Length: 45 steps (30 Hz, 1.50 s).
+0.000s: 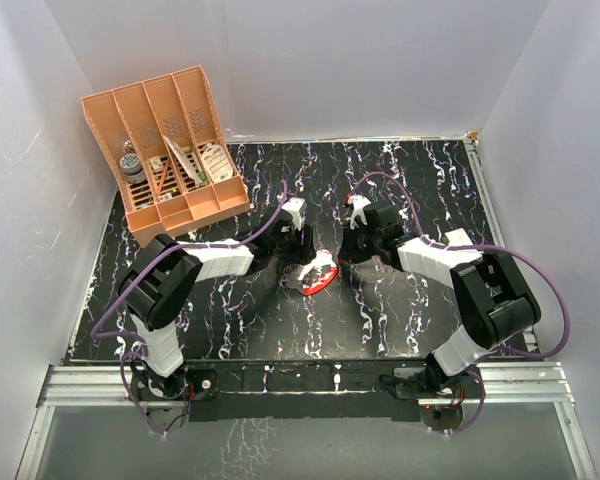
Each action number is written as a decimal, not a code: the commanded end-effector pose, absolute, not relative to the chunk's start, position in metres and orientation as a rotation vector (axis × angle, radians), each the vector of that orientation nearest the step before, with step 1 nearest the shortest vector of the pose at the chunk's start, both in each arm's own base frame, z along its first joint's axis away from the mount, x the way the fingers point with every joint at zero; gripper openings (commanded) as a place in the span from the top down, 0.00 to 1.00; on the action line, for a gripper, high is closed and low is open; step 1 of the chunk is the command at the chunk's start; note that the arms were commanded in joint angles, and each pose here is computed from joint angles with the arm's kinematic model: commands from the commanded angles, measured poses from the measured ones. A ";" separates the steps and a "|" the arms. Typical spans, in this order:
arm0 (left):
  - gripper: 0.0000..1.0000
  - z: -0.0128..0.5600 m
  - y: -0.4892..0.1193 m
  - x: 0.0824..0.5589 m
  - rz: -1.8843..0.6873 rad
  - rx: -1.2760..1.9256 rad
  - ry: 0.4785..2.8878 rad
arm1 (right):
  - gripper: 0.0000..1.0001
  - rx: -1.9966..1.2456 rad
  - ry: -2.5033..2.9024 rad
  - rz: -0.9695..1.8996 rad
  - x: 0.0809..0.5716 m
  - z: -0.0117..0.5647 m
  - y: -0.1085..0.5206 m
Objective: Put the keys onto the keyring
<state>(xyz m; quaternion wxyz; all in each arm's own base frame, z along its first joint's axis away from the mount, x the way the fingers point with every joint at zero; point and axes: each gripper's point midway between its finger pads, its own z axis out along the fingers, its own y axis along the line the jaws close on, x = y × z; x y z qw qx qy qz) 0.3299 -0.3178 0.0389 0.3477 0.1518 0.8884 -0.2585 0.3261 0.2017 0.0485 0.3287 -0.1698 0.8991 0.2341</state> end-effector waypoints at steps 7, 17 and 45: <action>0.45 0.046 -0.311 0.321 -0.590 0.484 2.274 | 1.00 -0.502 2.211 0.661 0.346 0.082 0.219; 0.45 0.033 -0.308 0.321 -0.516 0.504 2.313 | 1.00 -0.531 2.212 0.667 0.347 0.080 0.227; 0.46 0.007 -0.294 0.318 -0.418 0.471 2.392 | 1.00 -0.471 2.230 0.627 0.352 0.074 0.230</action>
